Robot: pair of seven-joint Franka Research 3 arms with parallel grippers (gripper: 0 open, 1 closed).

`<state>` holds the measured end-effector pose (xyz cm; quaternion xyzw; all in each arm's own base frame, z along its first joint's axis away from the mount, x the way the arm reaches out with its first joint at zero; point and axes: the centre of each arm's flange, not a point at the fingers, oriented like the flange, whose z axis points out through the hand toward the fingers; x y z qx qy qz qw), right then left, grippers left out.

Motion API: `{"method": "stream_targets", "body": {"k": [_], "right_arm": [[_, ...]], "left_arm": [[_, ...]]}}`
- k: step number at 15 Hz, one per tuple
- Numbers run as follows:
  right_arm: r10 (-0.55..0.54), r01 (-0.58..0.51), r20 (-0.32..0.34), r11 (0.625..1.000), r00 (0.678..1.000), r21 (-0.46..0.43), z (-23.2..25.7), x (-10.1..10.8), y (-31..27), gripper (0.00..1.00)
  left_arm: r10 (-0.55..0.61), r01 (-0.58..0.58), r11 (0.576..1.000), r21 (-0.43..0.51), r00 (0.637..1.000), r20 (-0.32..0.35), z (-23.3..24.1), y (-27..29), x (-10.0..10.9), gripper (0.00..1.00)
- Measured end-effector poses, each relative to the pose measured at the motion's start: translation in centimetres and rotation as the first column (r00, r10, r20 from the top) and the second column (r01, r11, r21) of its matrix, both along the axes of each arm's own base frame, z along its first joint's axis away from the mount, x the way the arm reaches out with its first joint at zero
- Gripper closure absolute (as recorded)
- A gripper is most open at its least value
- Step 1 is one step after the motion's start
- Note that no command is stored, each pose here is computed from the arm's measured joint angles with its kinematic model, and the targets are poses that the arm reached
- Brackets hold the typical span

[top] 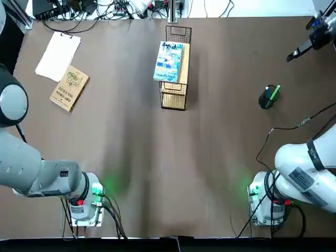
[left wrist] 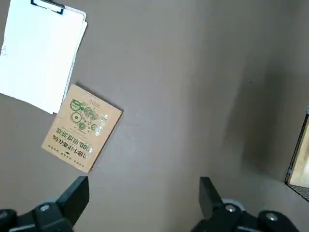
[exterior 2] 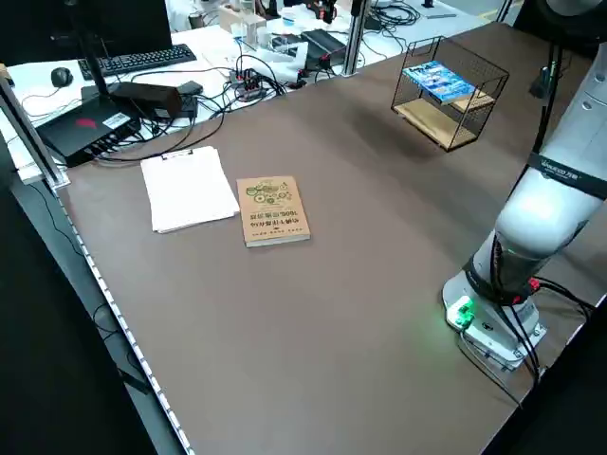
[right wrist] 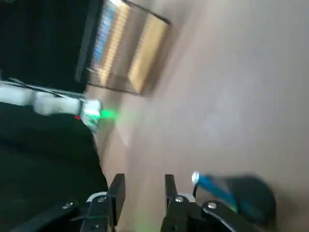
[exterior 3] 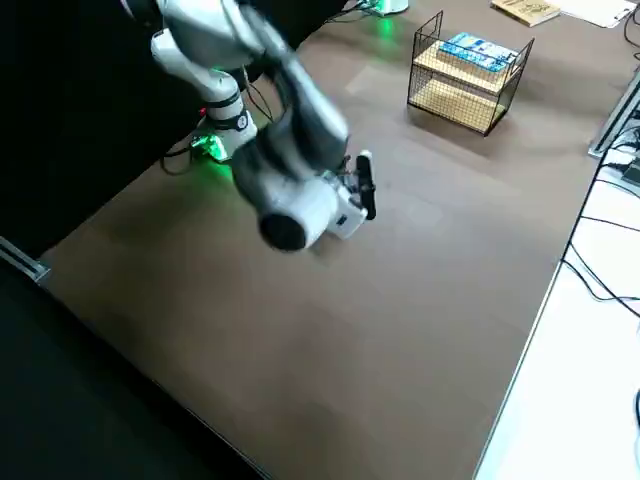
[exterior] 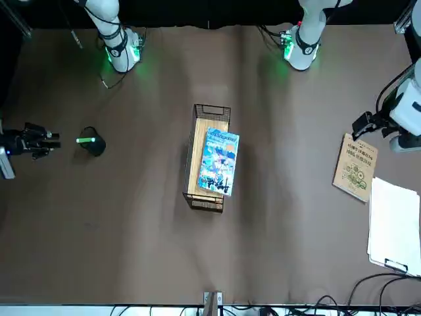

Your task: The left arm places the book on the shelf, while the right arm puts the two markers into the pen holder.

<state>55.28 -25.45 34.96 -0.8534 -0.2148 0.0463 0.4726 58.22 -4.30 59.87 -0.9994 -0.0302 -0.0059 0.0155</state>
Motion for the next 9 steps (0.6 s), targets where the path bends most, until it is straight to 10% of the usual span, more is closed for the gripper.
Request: {"method": "stream_targets", "body": {"k": [9], "right_arm": [[-0.100, -0.051, -0.239, 0.831, 0.966, -0.554, 10.3, 2.6, 11.3, 0.44]], "left_arm": [[-0.091, 0.091, 0.996, 0.011, 0.996, -0.011, -0.5, -0.6, 0.0, 0.00]]}}
